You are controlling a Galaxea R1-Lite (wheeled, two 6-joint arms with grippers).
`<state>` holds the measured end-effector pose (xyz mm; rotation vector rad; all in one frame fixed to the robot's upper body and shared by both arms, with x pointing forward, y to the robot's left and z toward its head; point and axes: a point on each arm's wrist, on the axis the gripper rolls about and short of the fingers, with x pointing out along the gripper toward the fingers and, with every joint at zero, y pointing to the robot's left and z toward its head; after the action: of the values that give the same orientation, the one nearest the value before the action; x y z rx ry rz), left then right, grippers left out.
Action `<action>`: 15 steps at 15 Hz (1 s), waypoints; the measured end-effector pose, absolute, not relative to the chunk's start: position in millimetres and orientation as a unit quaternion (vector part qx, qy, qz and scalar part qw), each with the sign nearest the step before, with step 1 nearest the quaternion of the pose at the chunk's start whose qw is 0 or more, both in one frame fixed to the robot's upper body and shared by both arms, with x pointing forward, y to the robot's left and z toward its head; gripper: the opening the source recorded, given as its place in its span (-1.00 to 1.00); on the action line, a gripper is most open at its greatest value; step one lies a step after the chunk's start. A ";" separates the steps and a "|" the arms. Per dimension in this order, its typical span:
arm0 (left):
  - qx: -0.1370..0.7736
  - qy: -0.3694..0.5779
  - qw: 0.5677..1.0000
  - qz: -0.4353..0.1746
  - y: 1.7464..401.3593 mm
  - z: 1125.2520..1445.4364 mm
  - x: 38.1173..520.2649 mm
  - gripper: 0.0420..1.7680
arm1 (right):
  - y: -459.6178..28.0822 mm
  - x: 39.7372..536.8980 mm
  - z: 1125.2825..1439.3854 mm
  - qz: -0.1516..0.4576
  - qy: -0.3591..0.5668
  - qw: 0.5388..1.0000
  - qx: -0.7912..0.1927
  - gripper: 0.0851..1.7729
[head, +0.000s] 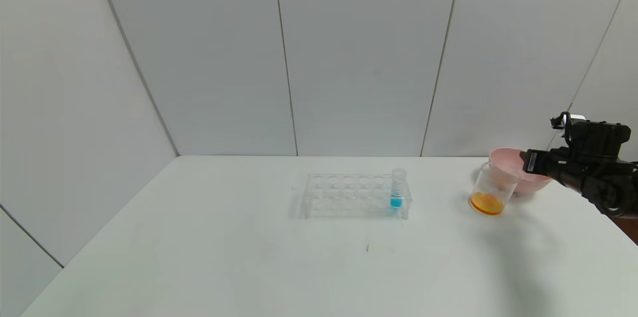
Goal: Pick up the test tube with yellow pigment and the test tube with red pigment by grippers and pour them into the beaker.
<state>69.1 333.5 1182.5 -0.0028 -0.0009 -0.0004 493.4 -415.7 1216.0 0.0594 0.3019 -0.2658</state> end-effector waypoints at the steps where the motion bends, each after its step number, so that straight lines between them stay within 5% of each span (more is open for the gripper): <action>1: -0.001 0.000 1.000 0.000 333.5 1182.5 69.1 1.00 | -415.7 493.7 1216.1 -0.132 0.149 0.979 0.029 0.15; 7: -0.001 0.000 1.000 0.000 333.5 1182.5 69.1 1.00 | -414.4 488.9 1239.3 -0.131 0.121 0.984 0.028 0.57; 15: -0.001 0.000 1.000 0.000 333.5 1182.5 69.1 1.00 | -390.9 386.1 1378.1 -0.119 0.001 0.993 0.022 0.80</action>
<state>69.1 333.5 1182.5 -0.0028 -0.0009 0.0000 386.1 -390.9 1378.1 0.0449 0.0024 -0.2378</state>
